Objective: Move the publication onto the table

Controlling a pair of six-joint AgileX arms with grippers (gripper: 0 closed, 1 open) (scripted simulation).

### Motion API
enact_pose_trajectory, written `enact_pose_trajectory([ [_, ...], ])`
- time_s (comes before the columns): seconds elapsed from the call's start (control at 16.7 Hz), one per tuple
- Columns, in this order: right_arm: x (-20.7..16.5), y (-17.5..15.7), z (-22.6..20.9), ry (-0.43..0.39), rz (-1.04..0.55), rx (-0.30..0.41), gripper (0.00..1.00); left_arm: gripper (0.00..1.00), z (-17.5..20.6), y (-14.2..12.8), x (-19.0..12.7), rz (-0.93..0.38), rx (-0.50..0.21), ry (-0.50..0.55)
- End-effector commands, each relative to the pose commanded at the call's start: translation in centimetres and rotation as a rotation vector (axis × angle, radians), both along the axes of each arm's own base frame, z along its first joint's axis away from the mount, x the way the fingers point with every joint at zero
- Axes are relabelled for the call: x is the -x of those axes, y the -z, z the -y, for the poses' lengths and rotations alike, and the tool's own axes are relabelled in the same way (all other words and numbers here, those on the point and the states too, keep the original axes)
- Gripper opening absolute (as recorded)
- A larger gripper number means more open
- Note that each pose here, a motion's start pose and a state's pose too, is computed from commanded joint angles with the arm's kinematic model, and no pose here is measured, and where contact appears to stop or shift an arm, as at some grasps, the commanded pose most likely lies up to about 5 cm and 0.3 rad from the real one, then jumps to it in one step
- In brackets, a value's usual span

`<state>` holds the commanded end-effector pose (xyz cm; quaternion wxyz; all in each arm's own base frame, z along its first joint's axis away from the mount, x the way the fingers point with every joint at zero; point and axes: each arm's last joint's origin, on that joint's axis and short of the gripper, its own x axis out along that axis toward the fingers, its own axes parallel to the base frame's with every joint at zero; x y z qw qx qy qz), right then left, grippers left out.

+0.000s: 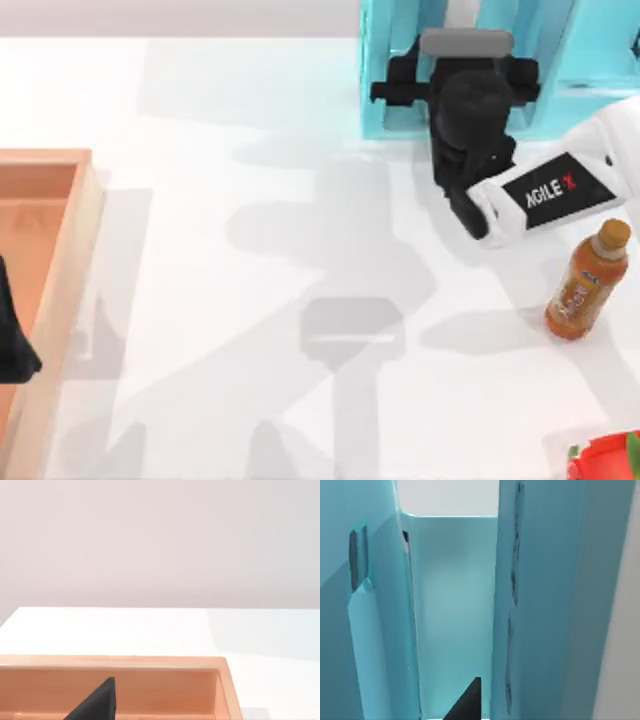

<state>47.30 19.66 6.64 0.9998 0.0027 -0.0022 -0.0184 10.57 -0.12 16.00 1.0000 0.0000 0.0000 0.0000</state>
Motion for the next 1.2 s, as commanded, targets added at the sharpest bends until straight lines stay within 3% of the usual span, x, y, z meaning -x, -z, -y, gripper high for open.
enact_pose_trajectory([
  [0.12,0.0,0.0,0.0,0.0,0.0,0.0,1.0,1.0,0.0,0.0,0.0,0.0,0.0,0.0],
  [0.9,0.0,0.0,0.0,0.0,0.0,0.0,0.02,1.0,0.0,0.0,0.0,0.0,0.0,0.0],
  [1.2,0.0,0.0,0.0,0.0,0.0,0.0,0.0,1.0,0.0,0.0,0.0,0.0,0.0,0.0],
])
